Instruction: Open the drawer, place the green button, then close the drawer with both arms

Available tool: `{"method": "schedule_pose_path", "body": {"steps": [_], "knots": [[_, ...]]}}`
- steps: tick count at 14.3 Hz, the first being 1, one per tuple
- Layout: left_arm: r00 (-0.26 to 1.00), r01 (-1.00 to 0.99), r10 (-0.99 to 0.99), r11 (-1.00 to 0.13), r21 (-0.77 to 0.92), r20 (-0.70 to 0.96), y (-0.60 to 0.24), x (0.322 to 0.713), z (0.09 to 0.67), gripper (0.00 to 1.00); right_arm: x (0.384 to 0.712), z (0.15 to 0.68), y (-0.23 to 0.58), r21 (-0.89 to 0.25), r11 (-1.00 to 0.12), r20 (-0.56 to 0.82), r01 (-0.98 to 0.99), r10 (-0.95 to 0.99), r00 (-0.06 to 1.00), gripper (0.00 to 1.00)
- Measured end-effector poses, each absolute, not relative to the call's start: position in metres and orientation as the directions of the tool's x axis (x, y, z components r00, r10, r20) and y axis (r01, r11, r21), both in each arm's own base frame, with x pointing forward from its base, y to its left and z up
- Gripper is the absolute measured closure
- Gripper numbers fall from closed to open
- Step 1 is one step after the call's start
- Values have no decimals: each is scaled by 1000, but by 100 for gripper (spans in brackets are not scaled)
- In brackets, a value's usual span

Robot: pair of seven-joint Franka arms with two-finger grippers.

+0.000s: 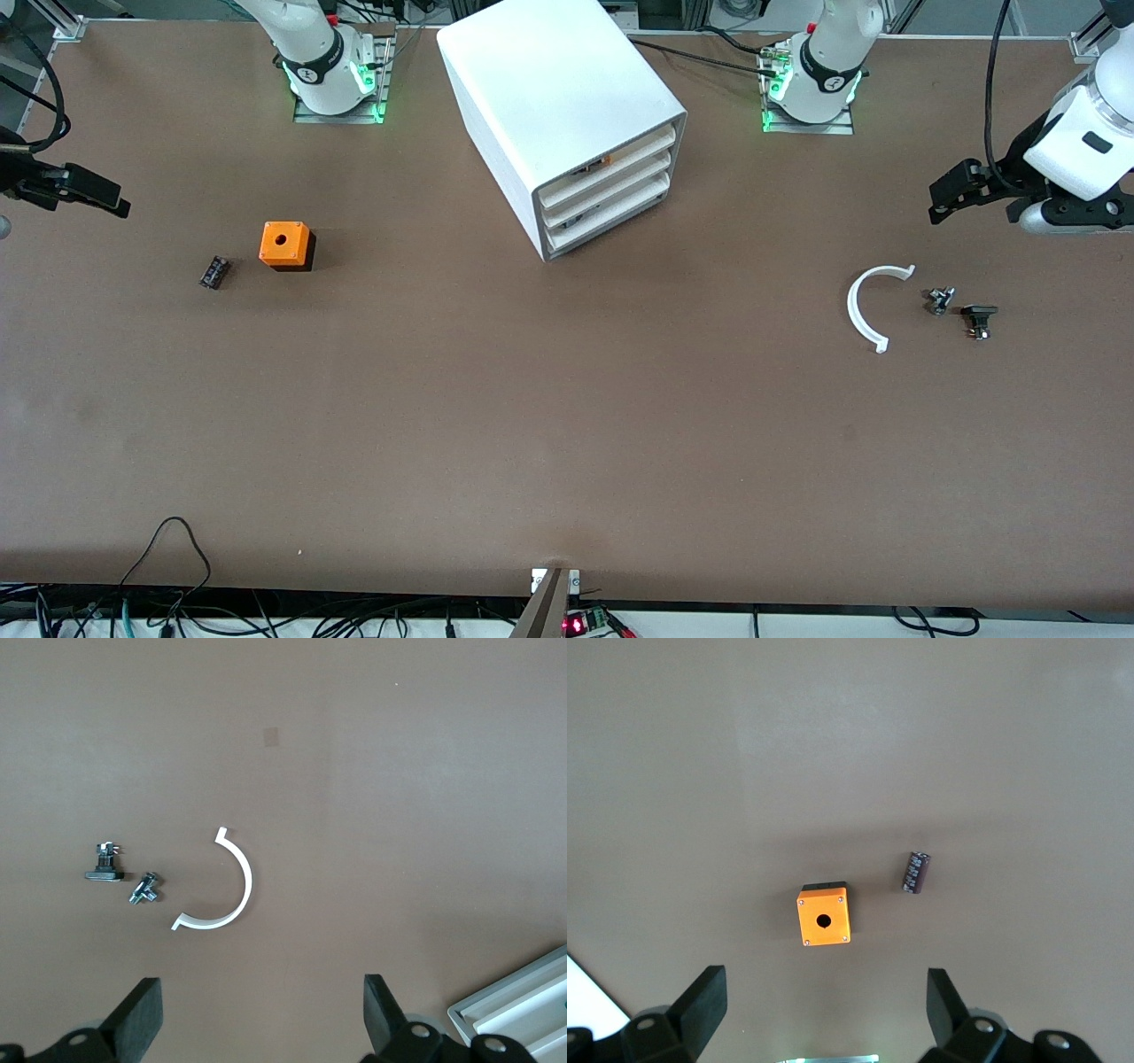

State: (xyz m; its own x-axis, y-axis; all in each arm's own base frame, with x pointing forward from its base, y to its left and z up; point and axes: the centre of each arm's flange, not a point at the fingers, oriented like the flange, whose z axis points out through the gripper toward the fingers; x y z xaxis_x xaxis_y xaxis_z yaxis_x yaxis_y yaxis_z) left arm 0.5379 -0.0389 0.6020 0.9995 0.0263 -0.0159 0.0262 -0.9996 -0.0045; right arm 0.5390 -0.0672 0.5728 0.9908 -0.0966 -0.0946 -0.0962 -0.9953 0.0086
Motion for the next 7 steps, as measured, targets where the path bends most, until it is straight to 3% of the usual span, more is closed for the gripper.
{"method": "schedule_pose_path", "body": {"steps": [7], "knots": [[1000,17,17,-1000,-4,-14,-44,538,603,0,542,567,-64,9,-996,-102,-90,-91,991,0]]}}
